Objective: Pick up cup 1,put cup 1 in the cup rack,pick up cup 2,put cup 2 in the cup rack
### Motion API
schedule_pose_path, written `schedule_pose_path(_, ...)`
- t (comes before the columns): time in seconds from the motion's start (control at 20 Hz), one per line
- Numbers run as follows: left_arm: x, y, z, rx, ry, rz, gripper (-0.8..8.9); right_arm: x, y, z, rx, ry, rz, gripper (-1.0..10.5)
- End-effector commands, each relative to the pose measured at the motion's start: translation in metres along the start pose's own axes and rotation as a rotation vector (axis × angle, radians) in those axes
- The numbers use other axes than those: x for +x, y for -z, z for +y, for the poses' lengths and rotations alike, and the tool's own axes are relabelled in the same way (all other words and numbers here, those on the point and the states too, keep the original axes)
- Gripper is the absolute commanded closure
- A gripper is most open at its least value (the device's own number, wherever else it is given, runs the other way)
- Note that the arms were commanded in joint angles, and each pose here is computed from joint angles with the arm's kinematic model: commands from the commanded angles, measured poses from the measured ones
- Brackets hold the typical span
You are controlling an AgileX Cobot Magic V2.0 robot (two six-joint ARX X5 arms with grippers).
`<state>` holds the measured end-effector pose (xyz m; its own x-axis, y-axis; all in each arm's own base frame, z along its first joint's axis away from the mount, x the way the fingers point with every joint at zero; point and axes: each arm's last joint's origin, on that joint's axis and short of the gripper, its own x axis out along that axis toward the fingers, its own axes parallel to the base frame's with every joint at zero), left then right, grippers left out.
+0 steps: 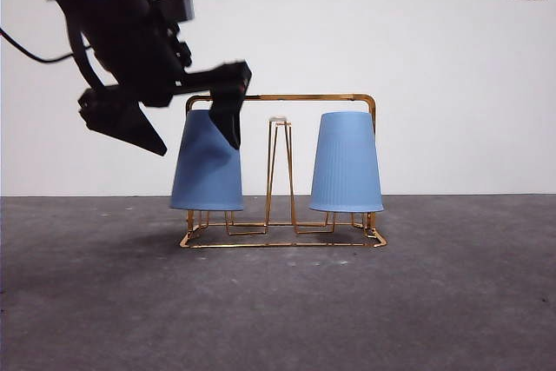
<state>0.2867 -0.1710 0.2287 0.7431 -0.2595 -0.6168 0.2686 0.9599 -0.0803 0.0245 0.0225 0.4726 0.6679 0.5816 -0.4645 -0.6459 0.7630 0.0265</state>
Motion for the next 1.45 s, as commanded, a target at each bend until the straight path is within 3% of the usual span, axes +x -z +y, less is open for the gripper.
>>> schedule_pose_path(0.05,-0.013,0.0,-0.001,0.0,0.045,0.04,3.02,0.0,0.003,0.0,0.003,0.007,0.028,8.2)
schedule_pose_path(0.35,-0.084,-0.003,-0.002,-0.007,0.258,0.111,3.12,0.002,0.003,0.0,0.003,0.007,0.032,8.2)
schedule_pose_path(0.7,-0.188,0.006,0.012,-0.012,0.497,0.066,3.22,0.002,0.003,0.0,0.003,0.007,0.032,8.2)
schedule_pose_path(0.75,-0.198,0.009,0.015,-0.014,0.504,0.059,3.82,0.002,0.003,0.0,0.003,0.007,0.033,8.2)
schedule_pose_path(0.85,-0.218,0.016,0.021,-0.017,0.507,0.043,6.33,0.002,0.003,0.0,0.004,0.006,0.034,8.3)
schedule_pose_path(0.9,-0.226,0.02,0.024,-0.017,0.51,0.035,7.66,0.002,0.003,0.0,0.005,0.006,0.035,8.6)
schedule_pose_path(0.95,-0.233,0.022,0.026,-0.016,0.512,0.025,8.26,0.002,0.003,0.0,0.005,0.005,0.035,9.5)
schedule_pose_path(1.45,-0.254,0.029,0.033,-0.012,0.529,-0.039,8.18,0.002,0.003,0.0,0.014,-0.007,0.036,9.4)
